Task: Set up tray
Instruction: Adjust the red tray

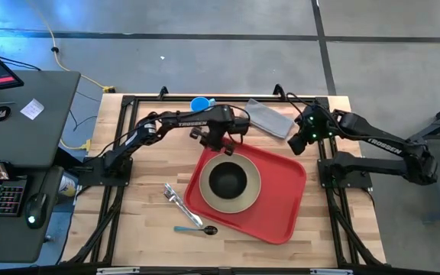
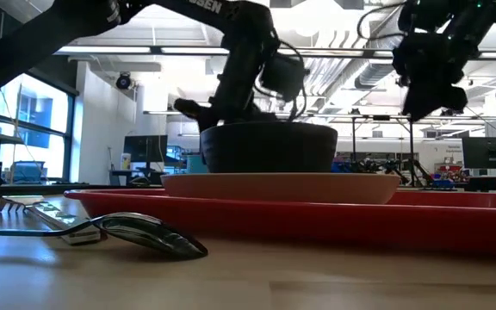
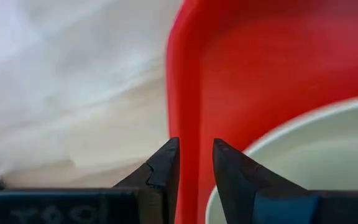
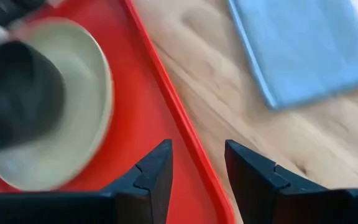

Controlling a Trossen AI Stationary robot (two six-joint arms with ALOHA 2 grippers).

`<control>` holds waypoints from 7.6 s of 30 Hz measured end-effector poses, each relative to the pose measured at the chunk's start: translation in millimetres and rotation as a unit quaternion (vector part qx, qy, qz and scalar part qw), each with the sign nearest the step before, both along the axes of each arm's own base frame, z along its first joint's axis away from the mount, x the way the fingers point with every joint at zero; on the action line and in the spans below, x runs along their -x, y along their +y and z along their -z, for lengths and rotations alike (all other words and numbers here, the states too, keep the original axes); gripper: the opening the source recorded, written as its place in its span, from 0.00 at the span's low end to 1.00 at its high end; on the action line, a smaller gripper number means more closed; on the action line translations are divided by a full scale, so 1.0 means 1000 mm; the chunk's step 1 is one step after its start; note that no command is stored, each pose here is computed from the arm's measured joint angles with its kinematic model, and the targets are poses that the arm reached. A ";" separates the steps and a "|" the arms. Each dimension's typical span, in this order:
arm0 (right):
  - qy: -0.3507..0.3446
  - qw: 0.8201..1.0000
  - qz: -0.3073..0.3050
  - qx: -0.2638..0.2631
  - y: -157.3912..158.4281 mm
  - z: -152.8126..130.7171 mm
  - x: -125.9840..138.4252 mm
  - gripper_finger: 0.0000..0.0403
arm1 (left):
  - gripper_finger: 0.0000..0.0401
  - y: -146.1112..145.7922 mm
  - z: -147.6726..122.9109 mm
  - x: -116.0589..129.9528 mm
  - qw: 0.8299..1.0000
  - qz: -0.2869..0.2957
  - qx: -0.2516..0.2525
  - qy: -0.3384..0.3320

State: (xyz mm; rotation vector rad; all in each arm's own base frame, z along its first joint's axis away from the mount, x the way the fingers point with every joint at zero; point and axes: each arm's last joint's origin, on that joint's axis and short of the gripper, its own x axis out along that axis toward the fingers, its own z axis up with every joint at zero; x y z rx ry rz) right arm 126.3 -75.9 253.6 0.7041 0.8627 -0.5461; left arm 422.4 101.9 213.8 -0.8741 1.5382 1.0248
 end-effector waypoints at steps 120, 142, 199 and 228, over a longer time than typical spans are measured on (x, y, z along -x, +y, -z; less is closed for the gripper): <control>-0.102 0.992 0.042 -0.060 0.027 -0.013 -0.023 0.34 | 0.11 0.064 0.063 0.023 0.871 0.445 0.206 0.002; -0.050 0.993 0.070 -0.082 0.003 0.017 -0.060 0.34 | 0.20 0.062 0.057 0.028 0.889 0.409 0.206 0.001; 0.230 0.926 0.217 -0.206 0.160 0.077 -0.060 0.47 | 0.06 -0.021 -0.197 0.143 0.685 0.440 -0.212 -0.541; 0.179 0.958 0.164 -0.156 0.160 0.115 -0.049 0.26 | 0.14 -0.087 -0.214 0.170 0.712 0.318 -0.285 -0.557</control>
